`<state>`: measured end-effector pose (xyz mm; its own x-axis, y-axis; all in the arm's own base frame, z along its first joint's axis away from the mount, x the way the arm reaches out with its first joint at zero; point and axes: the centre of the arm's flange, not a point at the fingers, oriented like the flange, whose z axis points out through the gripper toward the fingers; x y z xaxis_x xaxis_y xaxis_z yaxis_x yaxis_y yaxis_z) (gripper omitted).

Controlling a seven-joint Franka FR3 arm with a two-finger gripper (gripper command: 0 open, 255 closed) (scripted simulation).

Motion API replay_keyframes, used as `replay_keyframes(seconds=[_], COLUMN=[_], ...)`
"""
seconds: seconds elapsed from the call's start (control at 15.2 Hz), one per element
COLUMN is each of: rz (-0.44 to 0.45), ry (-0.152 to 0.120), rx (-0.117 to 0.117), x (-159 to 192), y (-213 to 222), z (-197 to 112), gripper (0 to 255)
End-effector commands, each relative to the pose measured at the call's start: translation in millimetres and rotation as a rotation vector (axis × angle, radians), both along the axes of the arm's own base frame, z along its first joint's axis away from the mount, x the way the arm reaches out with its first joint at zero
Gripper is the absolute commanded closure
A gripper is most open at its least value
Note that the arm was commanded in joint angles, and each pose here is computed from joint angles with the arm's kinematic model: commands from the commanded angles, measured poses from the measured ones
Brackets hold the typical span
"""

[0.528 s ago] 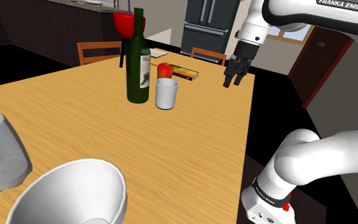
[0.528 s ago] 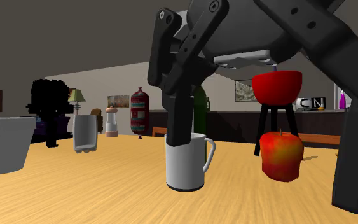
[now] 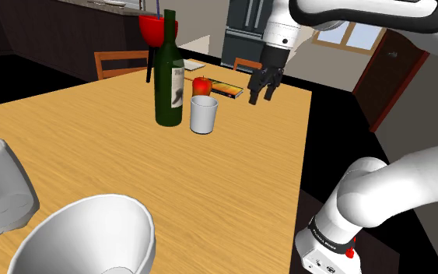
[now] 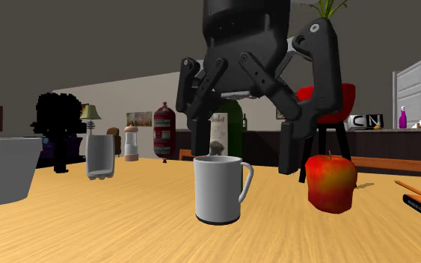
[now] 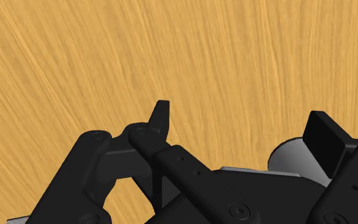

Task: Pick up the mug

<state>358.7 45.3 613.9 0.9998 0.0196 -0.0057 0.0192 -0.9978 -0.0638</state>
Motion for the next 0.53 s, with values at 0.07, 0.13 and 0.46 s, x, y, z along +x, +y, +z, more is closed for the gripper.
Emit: replay_keyframes(seconds=[0.07,0.13,0.46], rz=[0.019,0.026,0.057], ry=[0.008,0.010,0.023], rx=[-0.025,-0.034,-0.076], x=[24.9,33.4,74.4], y=[35.2,47.0,106.8], z=[0.0,-0.1,-2.7], gripper=[0,0,0])
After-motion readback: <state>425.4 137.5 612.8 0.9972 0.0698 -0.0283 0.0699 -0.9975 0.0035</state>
